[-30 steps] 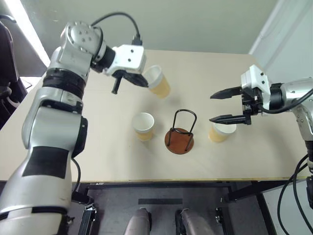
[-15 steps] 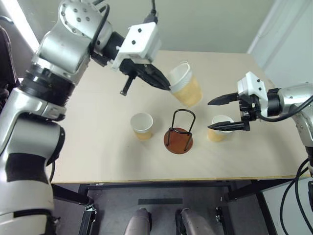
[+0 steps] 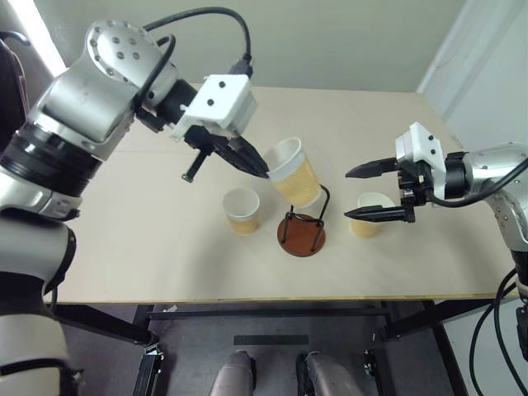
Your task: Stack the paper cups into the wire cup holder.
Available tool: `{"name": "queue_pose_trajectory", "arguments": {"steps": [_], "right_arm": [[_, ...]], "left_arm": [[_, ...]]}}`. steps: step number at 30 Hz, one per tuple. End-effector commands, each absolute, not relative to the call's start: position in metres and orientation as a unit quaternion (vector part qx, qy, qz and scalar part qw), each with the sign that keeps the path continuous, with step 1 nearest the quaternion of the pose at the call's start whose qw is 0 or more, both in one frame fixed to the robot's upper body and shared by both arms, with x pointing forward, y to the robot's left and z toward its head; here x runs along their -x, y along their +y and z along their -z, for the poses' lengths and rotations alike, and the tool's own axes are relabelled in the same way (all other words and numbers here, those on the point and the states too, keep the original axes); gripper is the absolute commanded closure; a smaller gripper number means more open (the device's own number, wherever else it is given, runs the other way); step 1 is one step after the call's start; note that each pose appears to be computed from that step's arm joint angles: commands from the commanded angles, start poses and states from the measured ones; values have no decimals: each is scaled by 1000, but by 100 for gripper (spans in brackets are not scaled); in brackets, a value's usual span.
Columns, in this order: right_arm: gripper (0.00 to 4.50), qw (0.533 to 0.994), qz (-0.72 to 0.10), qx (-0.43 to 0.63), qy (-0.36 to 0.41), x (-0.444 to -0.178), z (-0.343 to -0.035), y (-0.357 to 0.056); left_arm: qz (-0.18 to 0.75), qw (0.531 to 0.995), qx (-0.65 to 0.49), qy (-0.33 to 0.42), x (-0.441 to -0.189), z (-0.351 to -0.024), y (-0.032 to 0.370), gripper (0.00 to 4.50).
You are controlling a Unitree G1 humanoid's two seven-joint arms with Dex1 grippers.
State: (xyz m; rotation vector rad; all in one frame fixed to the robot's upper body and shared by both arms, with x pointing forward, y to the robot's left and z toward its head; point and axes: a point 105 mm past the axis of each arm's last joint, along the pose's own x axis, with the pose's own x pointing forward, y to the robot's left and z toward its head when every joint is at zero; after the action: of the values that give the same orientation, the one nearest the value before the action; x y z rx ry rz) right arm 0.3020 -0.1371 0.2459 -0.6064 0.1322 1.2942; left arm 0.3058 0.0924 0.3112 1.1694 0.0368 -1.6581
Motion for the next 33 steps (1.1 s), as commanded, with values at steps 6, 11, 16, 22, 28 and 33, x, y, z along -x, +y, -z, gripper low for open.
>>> {"name": "queue_pose_trajectory", "arguments": {"steps": [6, 11, 16, 22, 28, 33], "right_arm": [[47, 757, -588, 283, 29, -299, -260, -136], [47, 758, -587, 281, 26, -299, -260, -136], [47, 759, -587, 281, 24, -300, -259, -135], [47, 760, -586, 281, 22, -301, -258, -135], [47, 760, -585, 281, 21, -301, -258, -135], [47, 761, -585, 280, 23, -300, -258, -135]], "left_arm": [[694, 497, -521, 19, -305, -305, 97, 445], [691, 494, -527, 19, -308, -302, 97, 445], [690, 492, -531, 17, -310, -299, 96, 445], [690, 491, -532, 9, -313, -299, 93, 445], [690, 489, -533, 6, -314, -299, 91, 445], [692, 484, -536, 7, -314, -295, 90, 445]]}}
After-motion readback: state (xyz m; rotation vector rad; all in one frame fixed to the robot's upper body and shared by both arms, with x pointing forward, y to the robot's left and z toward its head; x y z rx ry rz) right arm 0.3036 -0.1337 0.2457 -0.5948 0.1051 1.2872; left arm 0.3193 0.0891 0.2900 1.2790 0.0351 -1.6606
